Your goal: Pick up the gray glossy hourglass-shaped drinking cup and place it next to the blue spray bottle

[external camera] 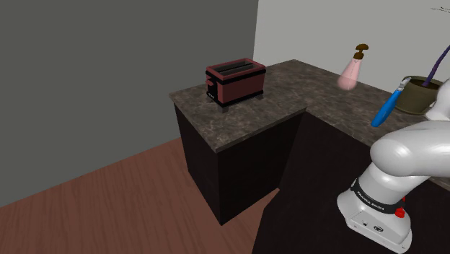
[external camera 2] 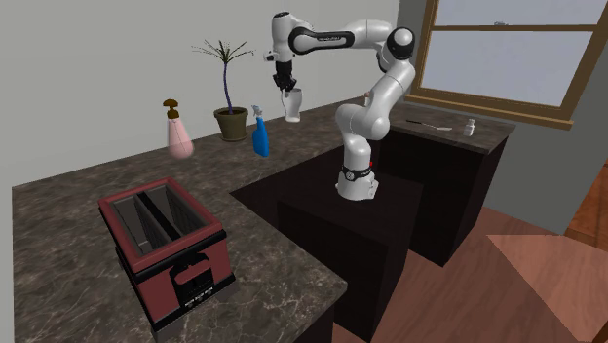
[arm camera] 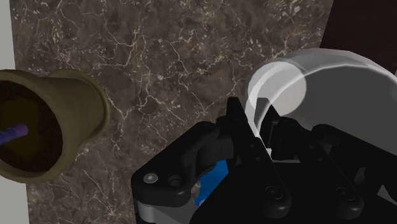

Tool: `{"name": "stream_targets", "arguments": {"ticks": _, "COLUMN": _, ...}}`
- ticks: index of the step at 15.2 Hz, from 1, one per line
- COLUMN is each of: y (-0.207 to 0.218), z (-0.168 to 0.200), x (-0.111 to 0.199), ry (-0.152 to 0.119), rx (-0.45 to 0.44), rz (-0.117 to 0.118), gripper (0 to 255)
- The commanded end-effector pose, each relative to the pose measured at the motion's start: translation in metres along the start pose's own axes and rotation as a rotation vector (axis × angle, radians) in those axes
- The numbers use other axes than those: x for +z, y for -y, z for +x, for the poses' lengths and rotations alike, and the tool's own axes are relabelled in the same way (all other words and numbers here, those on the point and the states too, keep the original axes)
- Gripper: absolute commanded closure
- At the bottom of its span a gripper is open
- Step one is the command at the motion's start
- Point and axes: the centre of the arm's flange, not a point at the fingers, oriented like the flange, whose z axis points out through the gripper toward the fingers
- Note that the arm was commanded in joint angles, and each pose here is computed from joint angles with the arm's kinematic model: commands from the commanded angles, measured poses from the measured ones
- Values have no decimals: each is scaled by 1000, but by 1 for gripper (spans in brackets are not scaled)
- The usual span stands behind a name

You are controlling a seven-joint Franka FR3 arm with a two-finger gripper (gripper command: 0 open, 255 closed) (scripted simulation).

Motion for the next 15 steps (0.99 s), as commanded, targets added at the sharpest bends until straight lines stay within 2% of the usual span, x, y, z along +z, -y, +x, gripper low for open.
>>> {"name": "stream_targets", "arguments": {"ticks": 1, "y": 2, "z": 3, "x": 11, "ry": 0, "rx": 0, "rz": -1, "gripper": 255}}
{"name": "stream_targets", "arguments": {"ticks": 15, "y": 13, "z": 16, "x": 83, "ry": 0, "rx": 0, "rz": -1, "gripper": 255}}
